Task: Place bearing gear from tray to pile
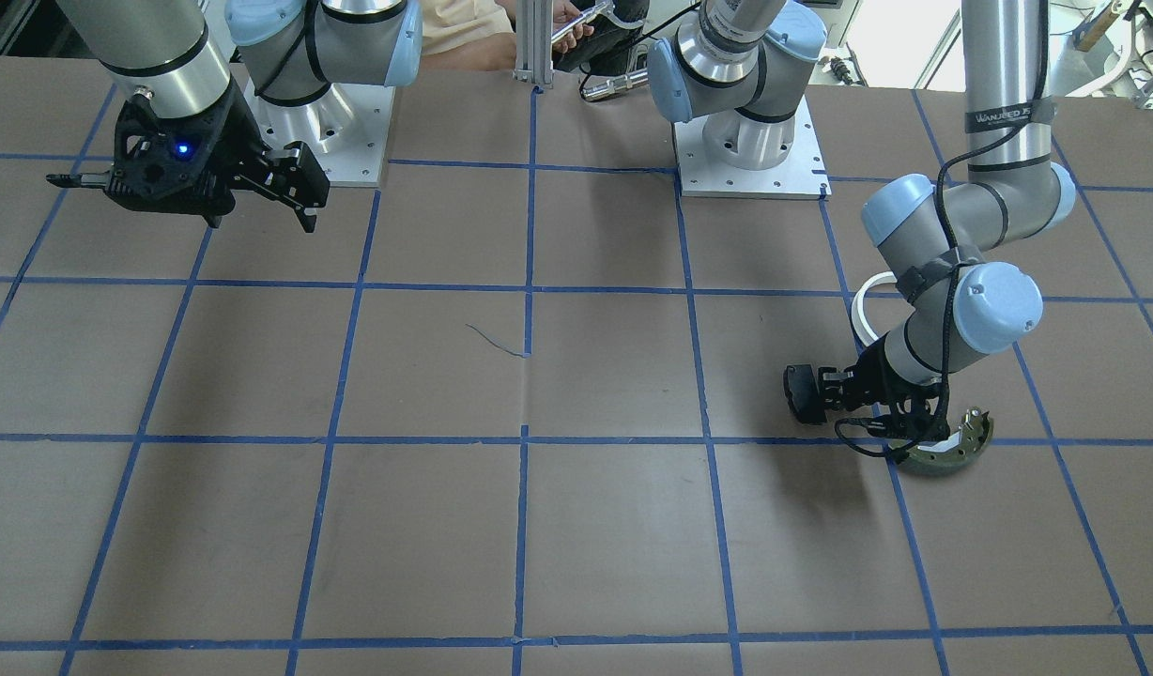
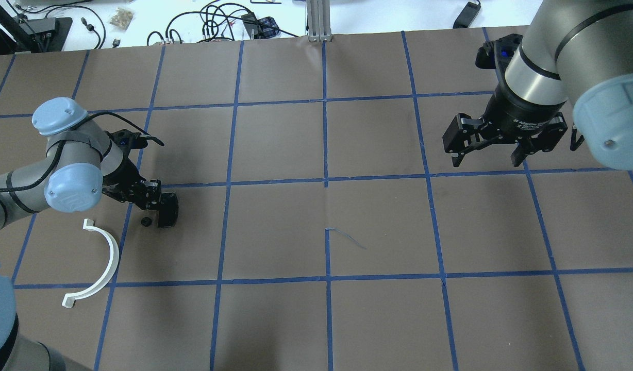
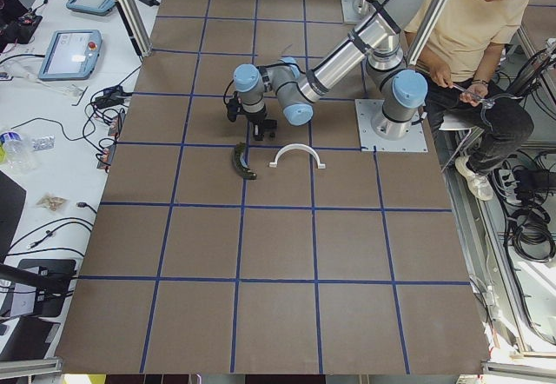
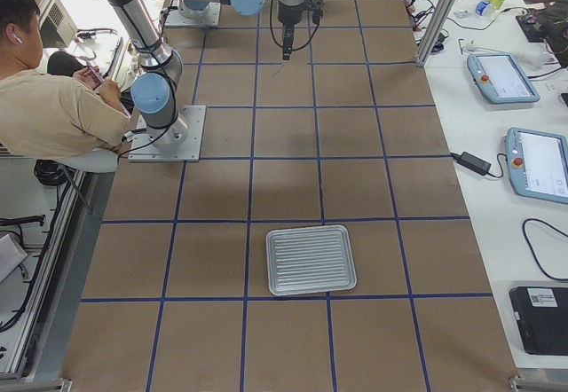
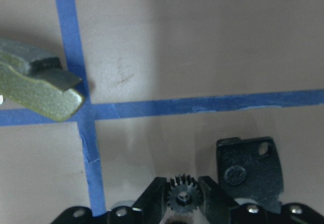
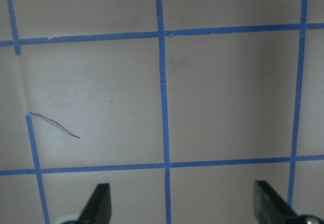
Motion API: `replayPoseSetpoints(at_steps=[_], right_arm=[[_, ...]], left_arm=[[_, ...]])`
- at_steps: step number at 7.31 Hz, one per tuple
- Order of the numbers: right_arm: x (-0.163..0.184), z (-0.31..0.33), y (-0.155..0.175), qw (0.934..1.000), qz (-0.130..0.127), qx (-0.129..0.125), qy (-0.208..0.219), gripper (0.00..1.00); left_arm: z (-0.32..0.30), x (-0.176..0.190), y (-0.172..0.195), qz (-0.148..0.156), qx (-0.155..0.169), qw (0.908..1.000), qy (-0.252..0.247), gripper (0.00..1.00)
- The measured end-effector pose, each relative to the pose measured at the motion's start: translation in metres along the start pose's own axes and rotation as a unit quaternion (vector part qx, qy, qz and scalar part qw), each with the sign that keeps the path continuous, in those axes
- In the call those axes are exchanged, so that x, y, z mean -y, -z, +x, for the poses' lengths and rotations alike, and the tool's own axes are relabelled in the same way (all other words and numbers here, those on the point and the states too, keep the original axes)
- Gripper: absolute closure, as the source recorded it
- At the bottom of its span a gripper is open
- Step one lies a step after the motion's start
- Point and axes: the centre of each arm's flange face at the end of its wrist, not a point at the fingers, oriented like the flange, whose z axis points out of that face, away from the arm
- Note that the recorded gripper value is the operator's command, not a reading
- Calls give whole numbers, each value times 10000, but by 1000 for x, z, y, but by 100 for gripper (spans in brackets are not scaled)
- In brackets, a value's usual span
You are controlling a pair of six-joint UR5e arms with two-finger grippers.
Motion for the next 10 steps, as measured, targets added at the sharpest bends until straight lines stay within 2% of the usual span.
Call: replayPoseSetpoints(at_steps=[2, 5, 7, 10], right_arm=[[1, 0, -1, 10000, -12, 5, 10, 0], [1, 0, -2, 10000, -17, -6, 51, 0], [1, 0, -2, 10000, -17, -11, 56, 0], [1, 0, -2, 10000, -14, -18, 54, 0]], left_arm=[[-3, 6, 11, 61, 86, 9999, -52, 0], [-2, 17, 70, -57, 240, 9996, -98, 0], [35, 16, 135, -100, 270, 9995, -153, 0], [116, -20, 245, 261, 380, 9989, -83, 0]])
